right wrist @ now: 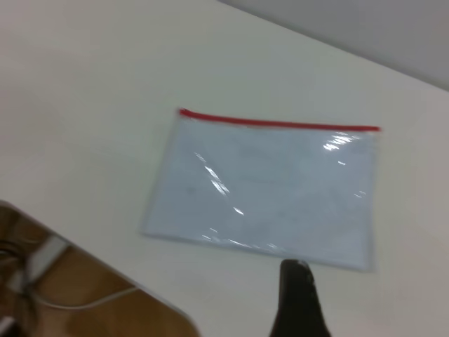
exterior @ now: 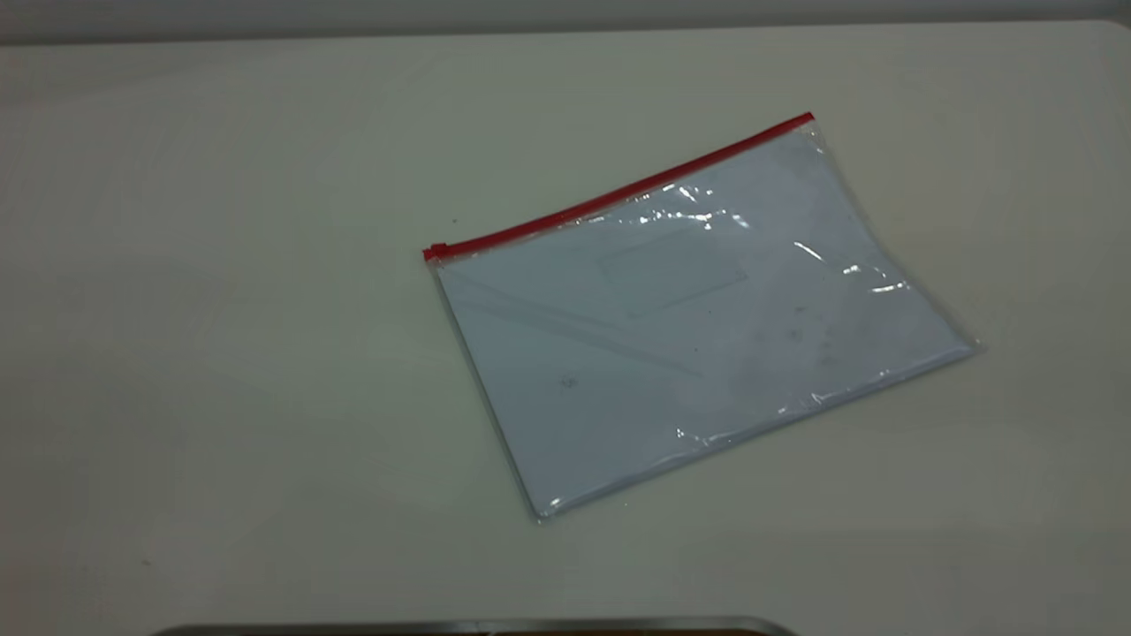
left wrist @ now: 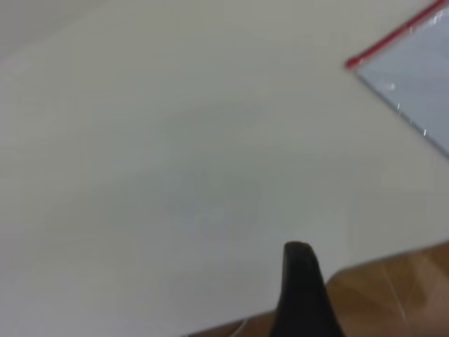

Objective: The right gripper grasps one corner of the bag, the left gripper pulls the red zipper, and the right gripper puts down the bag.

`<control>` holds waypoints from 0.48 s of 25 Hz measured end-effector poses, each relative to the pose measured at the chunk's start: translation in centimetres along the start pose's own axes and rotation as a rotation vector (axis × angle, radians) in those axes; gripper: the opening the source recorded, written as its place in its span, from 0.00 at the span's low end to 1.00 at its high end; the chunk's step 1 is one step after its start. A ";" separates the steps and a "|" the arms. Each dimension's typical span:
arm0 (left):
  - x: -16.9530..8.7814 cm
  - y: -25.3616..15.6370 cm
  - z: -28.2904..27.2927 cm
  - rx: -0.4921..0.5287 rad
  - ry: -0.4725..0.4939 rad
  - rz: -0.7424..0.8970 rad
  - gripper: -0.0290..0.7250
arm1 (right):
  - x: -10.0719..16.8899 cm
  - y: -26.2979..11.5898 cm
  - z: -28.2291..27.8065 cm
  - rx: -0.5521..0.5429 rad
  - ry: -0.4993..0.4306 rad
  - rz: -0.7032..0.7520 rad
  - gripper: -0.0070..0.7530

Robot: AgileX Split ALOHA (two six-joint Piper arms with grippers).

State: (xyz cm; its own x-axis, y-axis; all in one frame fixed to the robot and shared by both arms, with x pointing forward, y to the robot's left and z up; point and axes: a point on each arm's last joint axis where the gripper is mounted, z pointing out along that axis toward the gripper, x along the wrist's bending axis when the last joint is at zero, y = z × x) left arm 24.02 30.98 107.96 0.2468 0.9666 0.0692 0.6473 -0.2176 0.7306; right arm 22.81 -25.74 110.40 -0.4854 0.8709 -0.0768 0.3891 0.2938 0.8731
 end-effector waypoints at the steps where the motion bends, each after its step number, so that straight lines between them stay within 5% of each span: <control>1: 0.0 -0.2 0.3 0.012 0.000 0.001 0.82 | 0.1 -0.7 0.0 0.002 -0.022 -0.002 0.75; 12: -0.3 -2.0 3.1 0.126 -0.001 0.012 0.82 | -1.6 -5.4 1.4 0.044 -0.285 0.115 0.75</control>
State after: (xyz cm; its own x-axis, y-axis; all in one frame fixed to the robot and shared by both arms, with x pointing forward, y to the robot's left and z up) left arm 24.86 30.71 104.41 0.2557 0.9637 0.0764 0.7300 -0.2443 0.6383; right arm 22.58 -28.17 105.09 -0.1997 0.9729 -0.1162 0.4651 0.1986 0.8627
